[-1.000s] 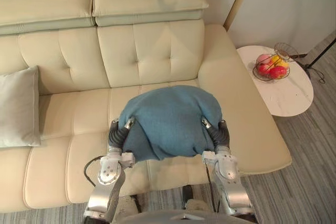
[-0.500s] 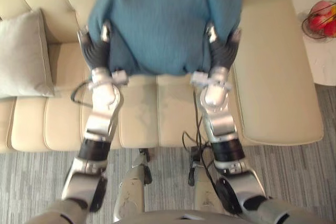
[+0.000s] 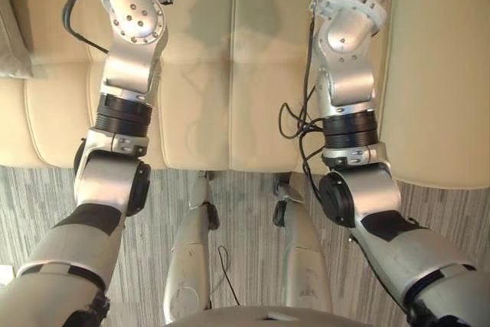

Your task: Pick up cushions and gather them together orderly.

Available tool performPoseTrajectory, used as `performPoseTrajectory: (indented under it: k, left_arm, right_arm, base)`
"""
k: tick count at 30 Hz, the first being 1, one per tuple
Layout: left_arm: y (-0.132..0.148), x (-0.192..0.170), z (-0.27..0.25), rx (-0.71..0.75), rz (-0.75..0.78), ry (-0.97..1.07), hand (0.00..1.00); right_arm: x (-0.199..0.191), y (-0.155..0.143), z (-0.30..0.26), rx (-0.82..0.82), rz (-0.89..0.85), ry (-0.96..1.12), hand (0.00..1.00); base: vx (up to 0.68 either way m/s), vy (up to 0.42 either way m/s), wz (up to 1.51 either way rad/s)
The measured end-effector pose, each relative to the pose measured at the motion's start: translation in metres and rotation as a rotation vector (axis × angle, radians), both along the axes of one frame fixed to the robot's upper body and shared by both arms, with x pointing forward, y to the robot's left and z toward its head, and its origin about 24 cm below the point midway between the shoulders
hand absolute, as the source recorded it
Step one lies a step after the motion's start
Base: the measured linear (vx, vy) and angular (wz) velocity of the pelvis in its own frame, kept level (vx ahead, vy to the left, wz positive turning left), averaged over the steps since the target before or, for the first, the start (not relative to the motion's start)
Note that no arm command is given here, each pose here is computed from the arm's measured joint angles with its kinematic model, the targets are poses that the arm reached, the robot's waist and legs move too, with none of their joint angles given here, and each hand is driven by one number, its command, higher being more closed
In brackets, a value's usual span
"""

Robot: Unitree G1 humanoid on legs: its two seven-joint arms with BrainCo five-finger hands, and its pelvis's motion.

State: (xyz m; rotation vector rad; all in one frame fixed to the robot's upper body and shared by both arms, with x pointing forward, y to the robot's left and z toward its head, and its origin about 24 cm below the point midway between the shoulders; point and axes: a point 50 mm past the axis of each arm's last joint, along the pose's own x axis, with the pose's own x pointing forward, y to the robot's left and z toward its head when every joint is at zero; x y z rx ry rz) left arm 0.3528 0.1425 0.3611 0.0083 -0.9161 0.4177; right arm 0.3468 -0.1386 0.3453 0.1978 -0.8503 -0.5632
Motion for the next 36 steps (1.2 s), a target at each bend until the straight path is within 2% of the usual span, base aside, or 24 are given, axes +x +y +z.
performPoseTrajectory:
  k: [3, 8, 12, 16, 19, 24, 30, 33, 36]
  left_arm:
    - [0.005, 0.005, -0.014, -0.002, -0.001, 0.043, 0.0]
    - [0.014, 0.018, -0.083, -0.137, -0.057, 0.243, 0.0]
    - [0.022, 0.02, -0.125, -0.242, -0.081, 0.357, 0.0]
    - [0.039, 0.018, -0.145, -0.333, -0.07, 0.4, 0.0]
    - [0.044, 0.016, -0.145, -0.342, -0.067, 0.394, 0.0]
    - [0.07, -0.001, -0.131, -0.3, -0.013, 0.287, 0.0]
    - [0.086, -0.024, -0.165, -0.244, -0.008, 0.325, 0.0]
    - [0.089, -0.042, -0.213, -0.223, -0.025, 0.459, 0.0]
    - [0.092, -0.079, -0.282, -0.247, -0.035, 0.674, 0.0]
  right_arm:
    - [0.0, -0.006, 0.002, -0.011, 0.011, -0.003, 0.0]
    - [0.003, -0.011, -0.019, -0.039, 0.022, 0.05, 0.0]
    - [0.004, -0.033, -0.052, 0.071, 0.017, 0.122, 0.0]
    - [-0.013, -0.042, -0.048, 0.121, 0.032, 0.018, 0.0]
    - [-0.018, -0.047, -0.05, 0.122, 0.025, -0.007, 0.0]
    - [-0.023, -0.069, -0.076, 0.14, -0.016, 0.038, 0.0]
    - [-0.051, -0.095, -0.112, -0.012, -0.068, 0.112, 0.0]
    - [-0.065, -0.102, -0.15, -0.098, -0.072, 0.25, 0.0]
    - [-0.081, -0.098, -0.205, -0.185, -0.02, 0.468, 0.0]
  base:
    - [0.03, -0.068, 0.04]
    - [0.0, -0.066, -0.03]
    - [0.01, -0.086, 0.01]
    - [-0.01, -0.117, -0.08]
    - [-0.03, -0.103, -0.06]
    - [-0.04, -0.116, -0.04]
    - [-0.02, -0.114, 0.13]
    - [0.03, -0.12, 0.23]
    - [0.08, -0.107, 0.0]
